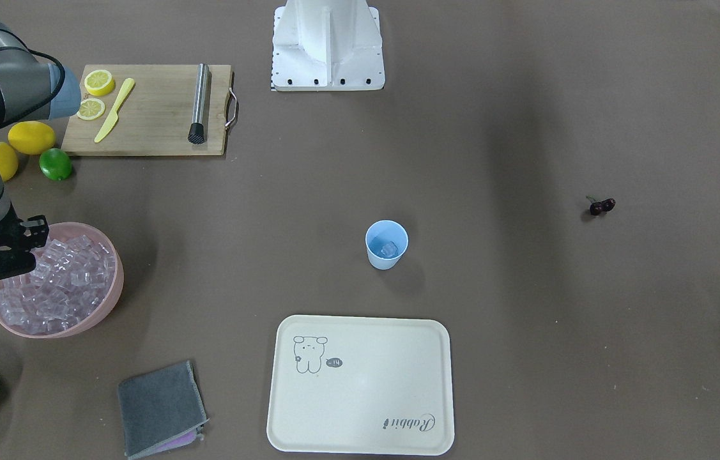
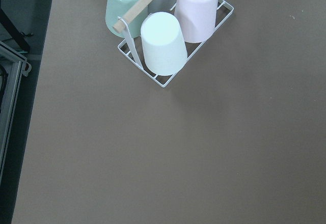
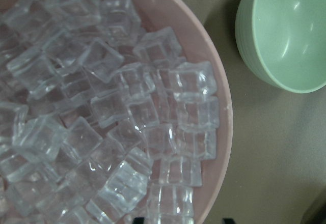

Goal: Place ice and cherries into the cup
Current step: 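Grasp another ice cube from the pink bowl with the right gripper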

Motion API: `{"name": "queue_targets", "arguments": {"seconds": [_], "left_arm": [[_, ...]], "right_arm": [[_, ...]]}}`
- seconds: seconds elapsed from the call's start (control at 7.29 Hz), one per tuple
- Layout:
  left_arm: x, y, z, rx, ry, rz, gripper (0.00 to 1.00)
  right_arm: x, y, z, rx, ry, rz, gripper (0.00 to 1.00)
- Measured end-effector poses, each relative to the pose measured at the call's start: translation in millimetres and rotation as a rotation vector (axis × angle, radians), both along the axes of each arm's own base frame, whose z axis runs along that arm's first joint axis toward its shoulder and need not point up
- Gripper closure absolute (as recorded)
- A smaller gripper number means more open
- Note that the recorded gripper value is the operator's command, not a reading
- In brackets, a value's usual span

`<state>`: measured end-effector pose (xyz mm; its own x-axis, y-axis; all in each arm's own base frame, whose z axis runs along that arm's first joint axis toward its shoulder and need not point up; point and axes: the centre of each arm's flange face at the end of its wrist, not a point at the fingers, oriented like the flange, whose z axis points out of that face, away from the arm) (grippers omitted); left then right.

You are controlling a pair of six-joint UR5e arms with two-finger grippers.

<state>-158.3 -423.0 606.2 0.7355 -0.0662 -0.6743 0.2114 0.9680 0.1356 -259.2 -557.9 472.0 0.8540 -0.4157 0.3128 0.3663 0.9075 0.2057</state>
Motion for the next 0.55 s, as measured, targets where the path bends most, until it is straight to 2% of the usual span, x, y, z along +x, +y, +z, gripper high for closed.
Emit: {"name": "queue_targets", "arguments": {"seconds": [0.14,0.55], "left_arm": [[0.1,0.0,0.2,0.0,0.0,0.0,0.02],[0.1,0.0,0.5,-0.001,0.0,0.0,0.02]], "right_arm": [[-1.0,0.4,1.3,-0.002,0.002,0.001,0.76],[-6.5,-2.5,-10.0,0.011,-0.011,-0.004,0.78]]}}
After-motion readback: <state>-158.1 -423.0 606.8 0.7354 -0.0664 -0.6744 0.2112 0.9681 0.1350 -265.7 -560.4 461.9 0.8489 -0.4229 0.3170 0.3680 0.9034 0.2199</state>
